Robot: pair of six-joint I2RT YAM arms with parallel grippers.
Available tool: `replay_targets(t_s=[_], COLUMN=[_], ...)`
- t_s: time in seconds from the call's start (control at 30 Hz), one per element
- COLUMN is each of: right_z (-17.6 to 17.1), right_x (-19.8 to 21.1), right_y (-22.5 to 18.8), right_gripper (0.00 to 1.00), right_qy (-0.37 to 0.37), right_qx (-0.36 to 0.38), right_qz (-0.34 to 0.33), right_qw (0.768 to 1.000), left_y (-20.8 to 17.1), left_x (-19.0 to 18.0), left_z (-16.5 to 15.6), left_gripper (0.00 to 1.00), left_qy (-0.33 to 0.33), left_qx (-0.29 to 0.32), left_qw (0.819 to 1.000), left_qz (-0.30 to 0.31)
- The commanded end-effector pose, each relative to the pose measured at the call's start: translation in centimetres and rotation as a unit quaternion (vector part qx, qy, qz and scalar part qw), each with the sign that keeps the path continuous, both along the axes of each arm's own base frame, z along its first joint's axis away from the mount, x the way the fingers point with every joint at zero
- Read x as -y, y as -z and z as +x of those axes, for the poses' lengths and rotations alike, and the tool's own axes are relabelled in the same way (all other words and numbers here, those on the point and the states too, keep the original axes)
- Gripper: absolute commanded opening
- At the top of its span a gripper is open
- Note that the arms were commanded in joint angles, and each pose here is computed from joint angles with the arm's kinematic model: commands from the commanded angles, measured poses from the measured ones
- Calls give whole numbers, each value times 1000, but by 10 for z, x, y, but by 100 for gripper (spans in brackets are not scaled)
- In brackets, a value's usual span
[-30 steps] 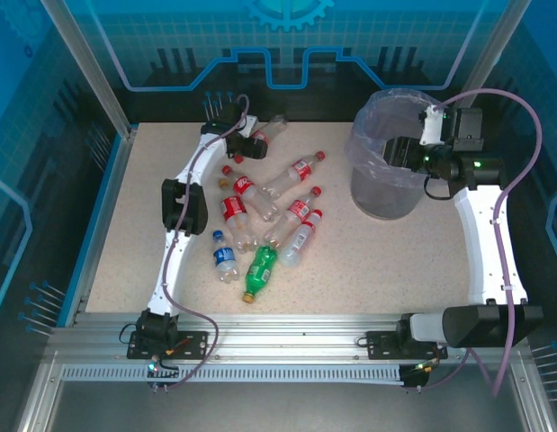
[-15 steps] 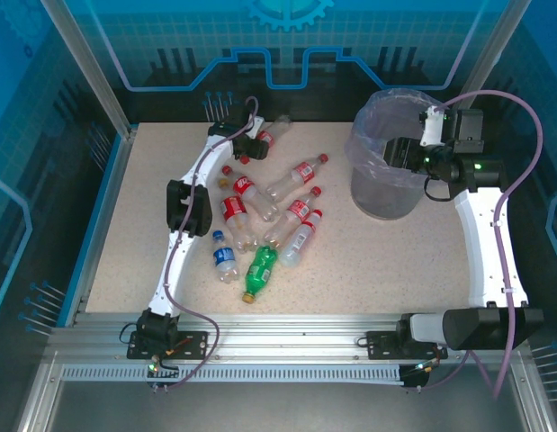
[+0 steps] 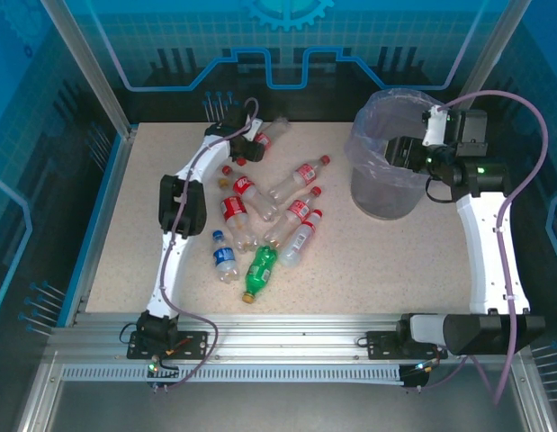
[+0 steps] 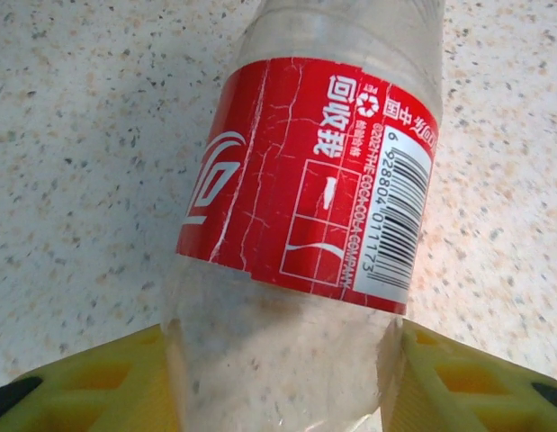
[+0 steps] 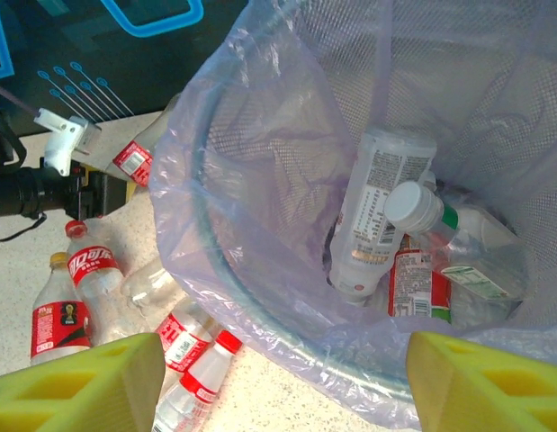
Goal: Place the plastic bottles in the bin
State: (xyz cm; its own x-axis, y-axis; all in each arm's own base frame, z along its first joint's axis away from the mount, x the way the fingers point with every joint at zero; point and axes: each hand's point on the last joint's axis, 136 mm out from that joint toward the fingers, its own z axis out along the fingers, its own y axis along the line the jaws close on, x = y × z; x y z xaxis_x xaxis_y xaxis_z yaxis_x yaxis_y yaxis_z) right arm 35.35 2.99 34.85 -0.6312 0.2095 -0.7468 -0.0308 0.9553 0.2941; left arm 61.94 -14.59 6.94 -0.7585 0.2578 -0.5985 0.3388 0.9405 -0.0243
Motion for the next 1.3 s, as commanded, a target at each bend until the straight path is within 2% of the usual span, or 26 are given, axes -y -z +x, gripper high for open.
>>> replay_targets(t_s=[0.0, 0.2, 0.47, 0.6, 0.77, 0.93, 1.1, 1.17, 1.27], right_z=[-2, 6, 31, 49, 77, 106, 119, 123, 127], right_x=[-10, -46, -125, -164, -207, -224, -242, -242, -242], right_y=[-14, -40, -55, -49, -30, -2, 17, 23, 28], right_gripper=[72, 73, 78, 84, 90, 94, 94, 93, 85], right_qy=[-5, -35, -108, -138, -161, -152, -165, -160, -157], right_qx=[28, 88, 116, 106, 90, 70, 45, 41, 35], right_qz=[17, 74, 127, 144, 160, 165, 192, 193, 202], right_qw=[999, 993, 979, 974, 970, 972, 966, 967, 966], left_y=[-81, -127, -183, -194, -194, -189, -189, -191, -194], left_x=[2, 0, 12, 21, 52, 72, 85, 87, 90], left_z=[-2, -32, -102, -145, -198, -227, -237, -236, -235], left_gripper=[47, 46, 44, 44, 43, 43, 43, 43, 42], left_qy=[4, -25, -39, -32, 3, 11, 24, 27, 32], left_qx=[80, 123, 172, 173, 153, 147, 147, 148, 149], left_qw=[997, 990, 961, 948, 930, 931, 926, 925, 924], left_qz=[-10, -66, -215, -267, -335, -335, -346, -348, -351])
